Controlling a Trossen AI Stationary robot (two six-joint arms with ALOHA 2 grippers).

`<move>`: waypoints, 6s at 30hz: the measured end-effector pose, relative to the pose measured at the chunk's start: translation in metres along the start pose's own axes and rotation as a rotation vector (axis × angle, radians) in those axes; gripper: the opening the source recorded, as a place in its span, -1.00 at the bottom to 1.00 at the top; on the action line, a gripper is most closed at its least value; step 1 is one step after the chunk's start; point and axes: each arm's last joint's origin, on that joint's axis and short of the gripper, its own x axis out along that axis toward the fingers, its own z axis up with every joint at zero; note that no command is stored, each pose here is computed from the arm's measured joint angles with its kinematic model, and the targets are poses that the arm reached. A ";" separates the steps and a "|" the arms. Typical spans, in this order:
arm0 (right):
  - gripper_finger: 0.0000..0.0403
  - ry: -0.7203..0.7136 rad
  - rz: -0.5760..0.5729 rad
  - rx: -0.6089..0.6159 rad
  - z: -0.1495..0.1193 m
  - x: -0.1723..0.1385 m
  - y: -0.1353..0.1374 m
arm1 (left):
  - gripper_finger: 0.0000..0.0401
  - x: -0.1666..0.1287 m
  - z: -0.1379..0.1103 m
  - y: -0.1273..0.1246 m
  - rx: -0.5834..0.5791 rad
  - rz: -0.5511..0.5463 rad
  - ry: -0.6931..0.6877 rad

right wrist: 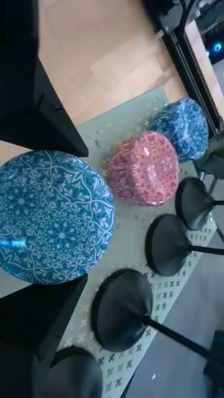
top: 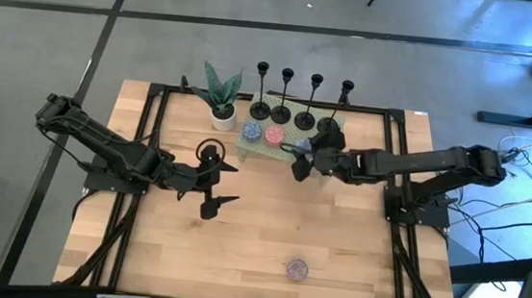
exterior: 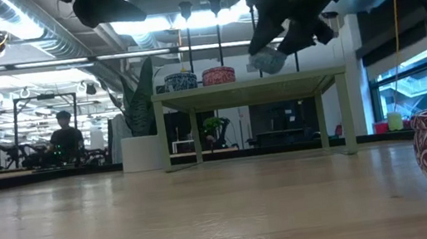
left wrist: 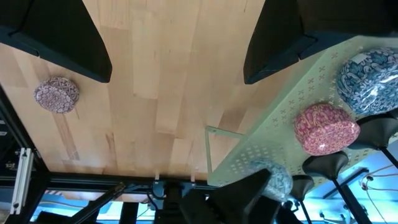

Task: Pick & Place candle stick holders
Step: Put the light blue scented candle on the shelf aligned with the other pink scented candle, then put the red scented candle on the shelf aligned with the other light blue scented candle

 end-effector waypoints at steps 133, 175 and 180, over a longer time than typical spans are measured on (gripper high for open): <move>0.67 0.737 0.696 -0.607 -0.168 -0.064 0.155 | 0.81 0.000 -0.002 0.000 0.002 0.004 0.019; 0.48 0.847 0.490 -0.503 -0.094 -0.081 0.097 | 0.81 0.000 -0.002 0.001 0.002 0.004 0.019; 0.48 0.708 0.470 -0.520 -0.064 -0.095 0.077 | 0.81 0.000 -0.002 0.001 0.002 0.005 0.019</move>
